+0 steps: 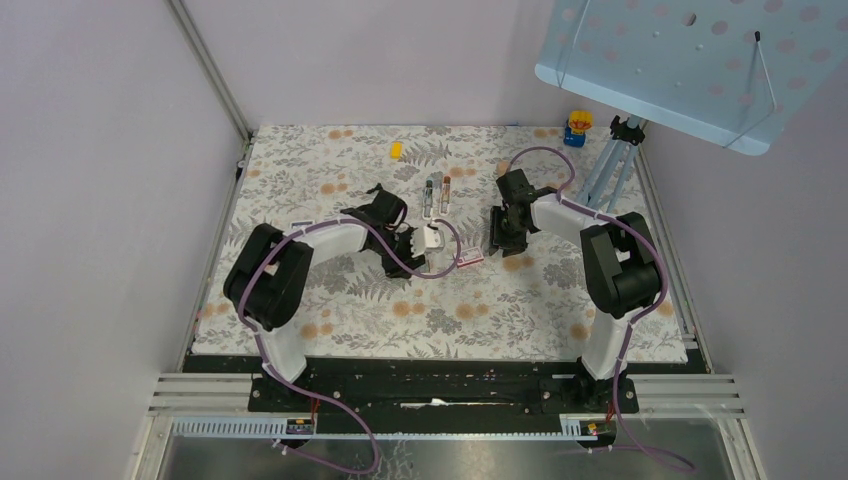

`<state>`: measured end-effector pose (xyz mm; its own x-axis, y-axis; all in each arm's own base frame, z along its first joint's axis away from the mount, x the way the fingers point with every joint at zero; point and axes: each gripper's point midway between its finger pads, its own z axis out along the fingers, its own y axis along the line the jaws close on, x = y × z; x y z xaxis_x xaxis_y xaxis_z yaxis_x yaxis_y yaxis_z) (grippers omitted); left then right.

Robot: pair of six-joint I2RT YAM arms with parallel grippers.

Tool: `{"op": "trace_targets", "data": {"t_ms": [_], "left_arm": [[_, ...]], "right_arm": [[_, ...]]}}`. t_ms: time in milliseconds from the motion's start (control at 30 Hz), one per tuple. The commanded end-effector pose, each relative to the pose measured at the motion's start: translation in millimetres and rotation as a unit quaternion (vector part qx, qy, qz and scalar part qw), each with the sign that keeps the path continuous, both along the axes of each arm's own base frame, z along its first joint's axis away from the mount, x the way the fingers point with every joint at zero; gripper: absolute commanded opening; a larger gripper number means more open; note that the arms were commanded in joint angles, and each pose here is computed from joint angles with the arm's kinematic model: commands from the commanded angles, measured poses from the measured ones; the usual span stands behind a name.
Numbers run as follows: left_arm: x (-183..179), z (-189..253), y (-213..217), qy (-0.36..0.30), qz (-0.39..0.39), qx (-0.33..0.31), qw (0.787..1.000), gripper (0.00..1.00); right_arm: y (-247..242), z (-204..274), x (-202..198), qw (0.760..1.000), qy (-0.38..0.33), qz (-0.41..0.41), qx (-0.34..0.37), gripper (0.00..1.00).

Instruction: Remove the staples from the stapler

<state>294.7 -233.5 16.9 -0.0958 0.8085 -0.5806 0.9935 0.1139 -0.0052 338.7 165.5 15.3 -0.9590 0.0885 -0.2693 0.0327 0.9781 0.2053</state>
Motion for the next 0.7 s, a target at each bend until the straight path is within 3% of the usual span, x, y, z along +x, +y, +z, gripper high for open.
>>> {"op": "trace_targets", "data": {"t_ms": [0,667], "left_arm": [[-18.1,-29.3,11.9,0.045,-0.013,0.042,0.998,0.44],[-35.0,-34.7,-5.7,0.087,-0.013,0.049,0.995,0.35]], "right_arm": [[0.8,9.7,2.7,1.000,-0.009,0.007,0.005,0.45],[-12.0,1.6,-0.8,0.999,0.002,-0.019,-0.029,0.42]]}}
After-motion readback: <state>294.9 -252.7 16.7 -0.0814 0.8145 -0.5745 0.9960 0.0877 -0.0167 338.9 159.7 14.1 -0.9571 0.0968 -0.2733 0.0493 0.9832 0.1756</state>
